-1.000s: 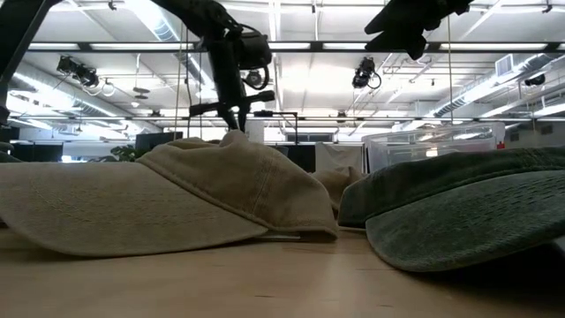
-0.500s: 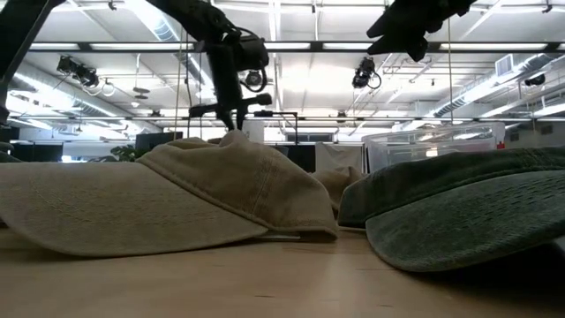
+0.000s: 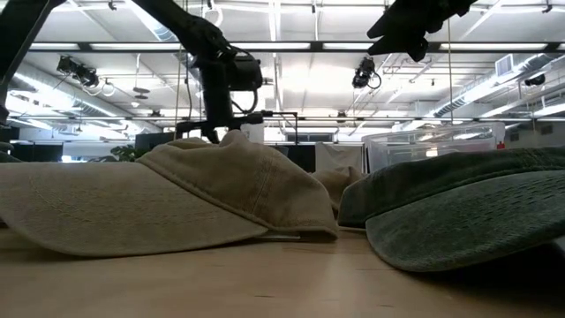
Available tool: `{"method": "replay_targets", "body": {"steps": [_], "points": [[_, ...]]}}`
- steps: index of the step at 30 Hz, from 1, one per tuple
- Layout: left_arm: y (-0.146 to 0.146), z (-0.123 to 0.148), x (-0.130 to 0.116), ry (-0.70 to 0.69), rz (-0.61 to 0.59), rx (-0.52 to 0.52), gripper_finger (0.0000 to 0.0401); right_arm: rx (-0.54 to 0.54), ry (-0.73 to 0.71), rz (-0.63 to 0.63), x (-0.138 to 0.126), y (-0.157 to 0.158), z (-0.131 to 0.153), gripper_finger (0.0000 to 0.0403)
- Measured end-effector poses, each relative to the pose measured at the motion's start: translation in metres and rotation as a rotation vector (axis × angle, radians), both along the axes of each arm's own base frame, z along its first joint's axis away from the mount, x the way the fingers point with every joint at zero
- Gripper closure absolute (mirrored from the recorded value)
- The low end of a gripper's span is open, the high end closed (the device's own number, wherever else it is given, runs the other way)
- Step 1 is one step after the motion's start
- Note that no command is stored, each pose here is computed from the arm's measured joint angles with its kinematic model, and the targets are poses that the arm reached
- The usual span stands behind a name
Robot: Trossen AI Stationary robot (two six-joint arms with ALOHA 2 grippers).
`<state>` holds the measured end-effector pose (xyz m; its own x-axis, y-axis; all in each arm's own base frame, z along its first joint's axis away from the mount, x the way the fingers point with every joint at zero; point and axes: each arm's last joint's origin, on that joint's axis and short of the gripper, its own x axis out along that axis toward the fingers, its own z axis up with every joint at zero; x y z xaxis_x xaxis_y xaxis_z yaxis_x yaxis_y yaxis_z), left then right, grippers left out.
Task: Pick & Place hat
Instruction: Put the top left blue cap into the blue bin, then put the left blue cap into the blue bin
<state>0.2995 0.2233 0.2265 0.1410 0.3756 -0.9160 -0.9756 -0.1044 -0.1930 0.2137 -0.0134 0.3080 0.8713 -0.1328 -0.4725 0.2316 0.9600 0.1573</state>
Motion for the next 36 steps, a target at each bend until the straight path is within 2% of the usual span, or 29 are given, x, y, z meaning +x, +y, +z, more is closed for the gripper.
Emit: {"method": "replay_targets", "body": {"steps": [4, 10, 12, 17, 20, 23, 26, 29, 33, 36], "points": [[0.001, 0.006, 0.001, -0.023, -0.06, -0.007, 0.0309, 0.0, 0.0, 0.0, 0.0, 0.0, 0.0, 0.0215], [-0.01, 0.058, 0.009, -0.06, -0.309, 0.018, 0.0298, 0.0, -0.001, 0.0, 0.0, 0.0, 0.0, 0.0215], [-0.022, 0.079, 0.011, -0.051, -0.435, 0.035, 0.03, 0.0, -0.001, -0.001, 0.0, 0.0, 0.0, 0.0215], [-0.08, 0.129, 0.006, 0.073, -0.893, 0.059, 0.0306, 0.001, 0.017, 0.0, -0.001, 0.0, -0.001, 0.0215], [-0.123, 0.146, -0.007, 0.175, -1.101, 0.007, 0.0305, 0.0, 0.017, 0.001, -0.001, 0.0, -0.002, 0.0215], [-0.163, 0.158, -0.025, 0.225, -1.186, -0.052, 0.0297, -0.003, 0.022, 0.002, -0.001, 0.0, -0.002, 0.0215], [-0.201, 0.162, -0.036, 0.2, -1.29, -0.032, 0.0283, -0.005, 0.022, 0.004, -0.001, 0.0, -0.002, 0.0215], [-0.236, 0.162, -0.051, 0.185, -1.355, -0.063, 0.0261, -0.005, 0.024, 0.004, -0.001, 0.0, -0.002, 0.0215], [-0.275, 0.144, -0.067, 0.2, -1.323, -0.144, 0.0225, -0.005, 0.029, 0.004, 0.001, 0.0, -0.003, 0.0215], [-0.302, 0.123, -0.079, 0.271, -1.338, -0.194, 0.0201, -0.005, 0.034, 0.004, 0.002, 0.0, -0.004, 0.0215]]}}
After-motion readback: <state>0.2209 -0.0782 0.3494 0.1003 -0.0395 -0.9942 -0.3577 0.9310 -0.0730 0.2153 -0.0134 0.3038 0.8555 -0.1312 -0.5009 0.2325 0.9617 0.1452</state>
